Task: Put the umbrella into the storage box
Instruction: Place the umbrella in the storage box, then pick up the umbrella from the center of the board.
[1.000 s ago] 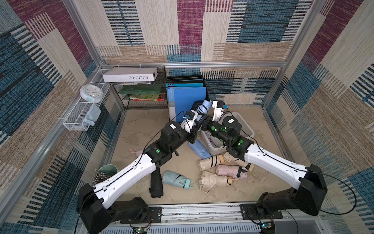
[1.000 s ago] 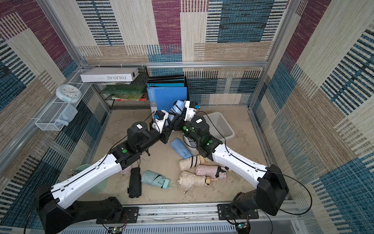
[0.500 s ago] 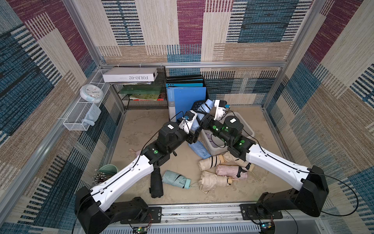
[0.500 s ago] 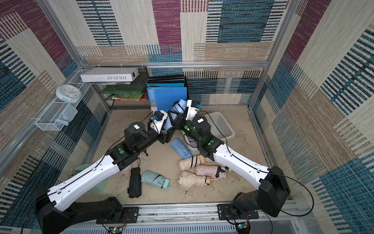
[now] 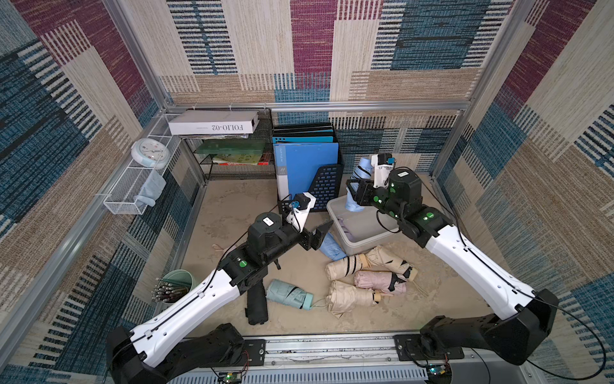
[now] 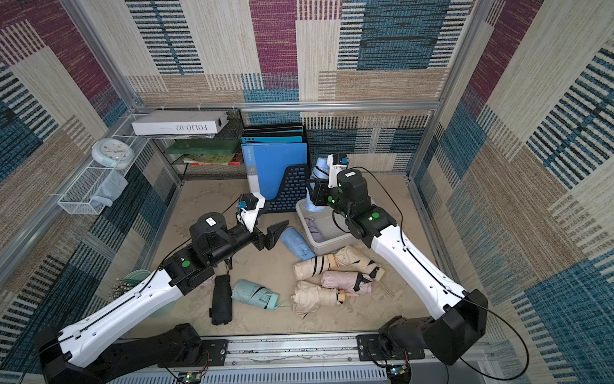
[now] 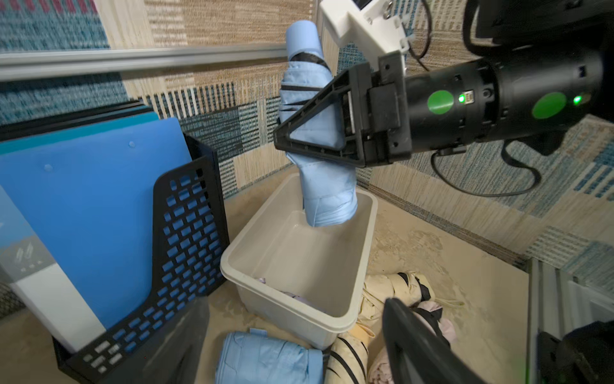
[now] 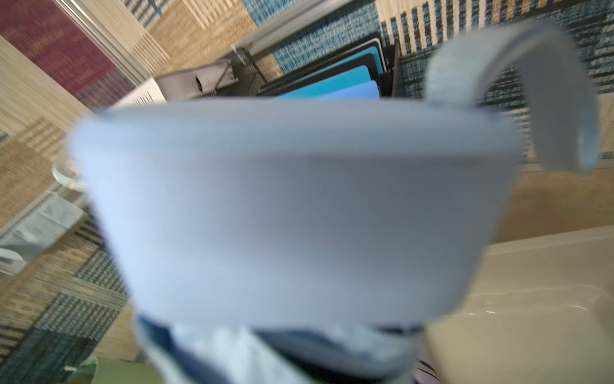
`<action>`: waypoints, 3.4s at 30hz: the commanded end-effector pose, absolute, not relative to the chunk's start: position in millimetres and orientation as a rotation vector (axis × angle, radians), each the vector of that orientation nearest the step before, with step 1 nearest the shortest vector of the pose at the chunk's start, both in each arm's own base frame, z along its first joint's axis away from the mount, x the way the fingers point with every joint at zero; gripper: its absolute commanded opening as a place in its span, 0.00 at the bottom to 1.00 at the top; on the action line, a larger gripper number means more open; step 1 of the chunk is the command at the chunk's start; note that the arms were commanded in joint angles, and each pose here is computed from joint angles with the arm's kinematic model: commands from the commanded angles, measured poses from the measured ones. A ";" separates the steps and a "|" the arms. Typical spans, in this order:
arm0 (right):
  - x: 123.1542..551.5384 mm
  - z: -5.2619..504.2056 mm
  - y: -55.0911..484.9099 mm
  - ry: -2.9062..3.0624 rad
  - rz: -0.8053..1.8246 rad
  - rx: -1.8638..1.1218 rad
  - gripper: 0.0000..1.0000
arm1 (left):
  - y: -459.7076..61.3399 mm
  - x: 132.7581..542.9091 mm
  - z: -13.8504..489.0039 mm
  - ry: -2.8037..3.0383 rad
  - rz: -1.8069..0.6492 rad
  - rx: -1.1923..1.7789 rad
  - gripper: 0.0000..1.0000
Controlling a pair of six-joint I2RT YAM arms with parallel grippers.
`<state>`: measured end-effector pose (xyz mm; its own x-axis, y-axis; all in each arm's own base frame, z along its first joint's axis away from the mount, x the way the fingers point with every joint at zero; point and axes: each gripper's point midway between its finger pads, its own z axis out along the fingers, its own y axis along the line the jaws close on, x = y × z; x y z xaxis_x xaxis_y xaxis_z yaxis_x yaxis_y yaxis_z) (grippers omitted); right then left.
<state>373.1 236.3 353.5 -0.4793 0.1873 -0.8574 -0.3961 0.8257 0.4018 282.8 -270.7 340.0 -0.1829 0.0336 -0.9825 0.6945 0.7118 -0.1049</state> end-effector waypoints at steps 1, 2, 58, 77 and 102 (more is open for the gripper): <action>362.5 305.1 226.7 2.162 0.527 -0.372 0.37 | -266.5 298.3 312.9 1.865 -0.803 0.258 0.81; 364.3 296.5 224.2 2.201 0.497 -0.394 0.37 | -269.0 301.9 302.7 1.913 -0.834 0.196 0.80; 401.2 104.9 197.3 2.612 0.485 -0.485 0.65 | -344.0 381.7 161.4 2.343 -1.050 -0.279 0.43; 410.1 185.4 192.3 2.368 0.608 -0.307 0.60 | -239.8 331.2 171.6 2.329 -0.706 -0.510 0.59; 217.2 221.6 322.8 2.168 0.807 -0.902 0.74 | -133.1 228.7 160.2 2.308 -0.594 -0.567 0.76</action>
